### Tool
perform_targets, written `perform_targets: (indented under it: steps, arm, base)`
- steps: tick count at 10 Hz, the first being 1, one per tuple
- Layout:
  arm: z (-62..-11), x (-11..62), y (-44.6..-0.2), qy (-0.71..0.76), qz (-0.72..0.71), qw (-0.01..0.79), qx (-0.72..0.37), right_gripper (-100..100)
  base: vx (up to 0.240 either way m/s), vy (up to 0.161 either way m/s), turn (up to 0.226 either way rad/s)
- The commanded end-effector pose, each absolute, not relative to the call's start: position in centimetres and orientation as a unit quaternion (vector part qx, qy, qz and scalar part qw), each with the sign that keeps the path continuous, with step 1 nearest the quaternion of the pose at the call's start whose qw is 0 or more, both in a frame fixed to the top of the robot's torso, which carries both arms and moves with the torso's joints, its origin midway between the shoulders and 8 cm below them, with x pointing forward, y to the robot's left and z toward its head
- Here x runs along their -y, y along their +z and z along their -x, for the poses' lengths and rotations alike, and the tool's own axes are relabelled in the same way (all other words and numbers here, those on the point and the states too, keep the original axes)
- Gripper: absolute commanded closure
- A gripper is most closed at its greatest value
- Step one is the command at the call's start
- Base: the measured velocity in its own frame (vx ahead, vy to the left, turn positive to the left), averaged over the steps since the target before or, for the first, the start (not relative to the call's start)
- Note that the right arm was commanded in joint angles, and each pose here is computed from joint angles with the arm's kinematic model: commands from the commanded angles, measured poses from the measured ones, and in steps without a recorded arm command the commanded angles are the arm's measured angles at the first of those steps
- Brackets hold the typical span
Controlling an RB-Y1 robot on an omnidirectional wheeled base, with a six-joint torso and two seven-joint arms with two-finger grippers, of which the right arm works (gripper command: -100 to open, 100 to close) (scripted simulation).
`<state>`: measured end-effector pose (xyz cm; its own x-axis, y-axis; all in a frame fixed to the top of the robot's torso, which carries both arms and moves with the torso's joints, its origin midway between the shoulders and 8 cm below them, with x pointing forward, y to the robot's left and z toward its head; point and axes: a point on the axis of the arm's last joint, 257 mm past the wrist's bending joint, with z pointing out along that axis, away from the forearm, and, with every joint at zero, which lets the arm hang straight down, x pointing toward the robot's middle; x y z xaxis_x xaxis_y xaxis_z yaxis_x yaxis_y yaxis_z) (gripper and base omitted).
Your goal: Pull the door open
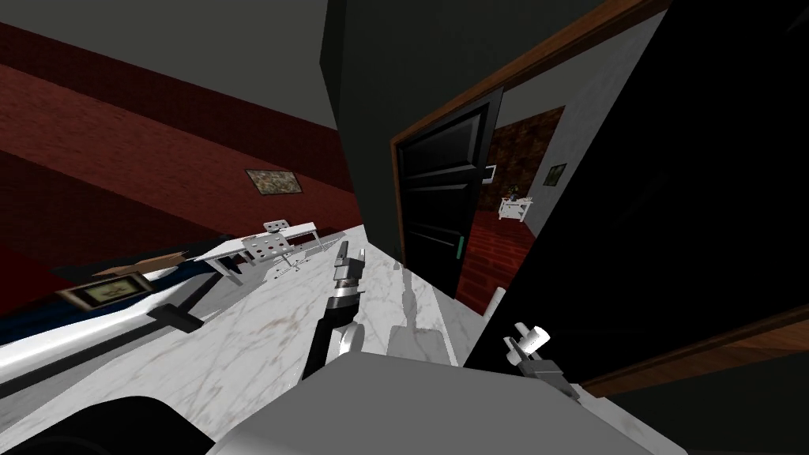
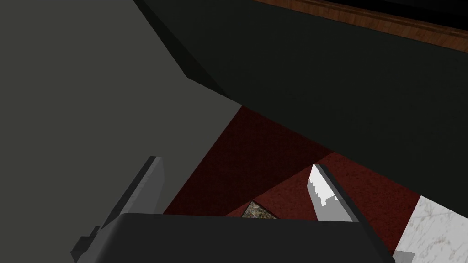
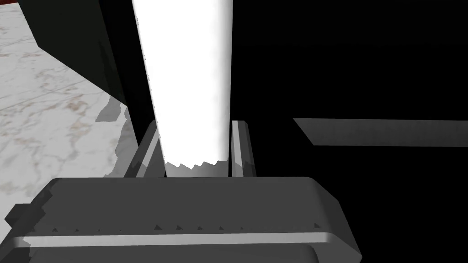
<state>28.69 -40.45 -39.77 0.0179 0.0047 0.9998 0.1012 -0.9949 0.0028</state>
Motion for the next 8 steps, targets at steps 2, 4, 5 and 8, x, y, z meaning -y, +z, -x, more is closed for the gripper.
perform_targets:
  steps: [2,4,5,8]
  arm:
    - [-28.52,40.34,-39.6,-0.702,0.71,0.041,0.041,100]
    - [-28.4,40.38,-39.47,-0.703,0.708,0.045,0.045,100]
    - [-28.34,40.41,-39.41,-0.703,0.708,0.047,0.047,100]
    - [-28.17,40.47,-39.24,-0.704,0.706,0.052,0.052,100]
  base:
    - [-0.2,-0.079,0.127]
    - [-0.223,-0.078,0.16]
    - [-0.198,-0.053,0.133]
    - [-0.189,-0.079,0.144]
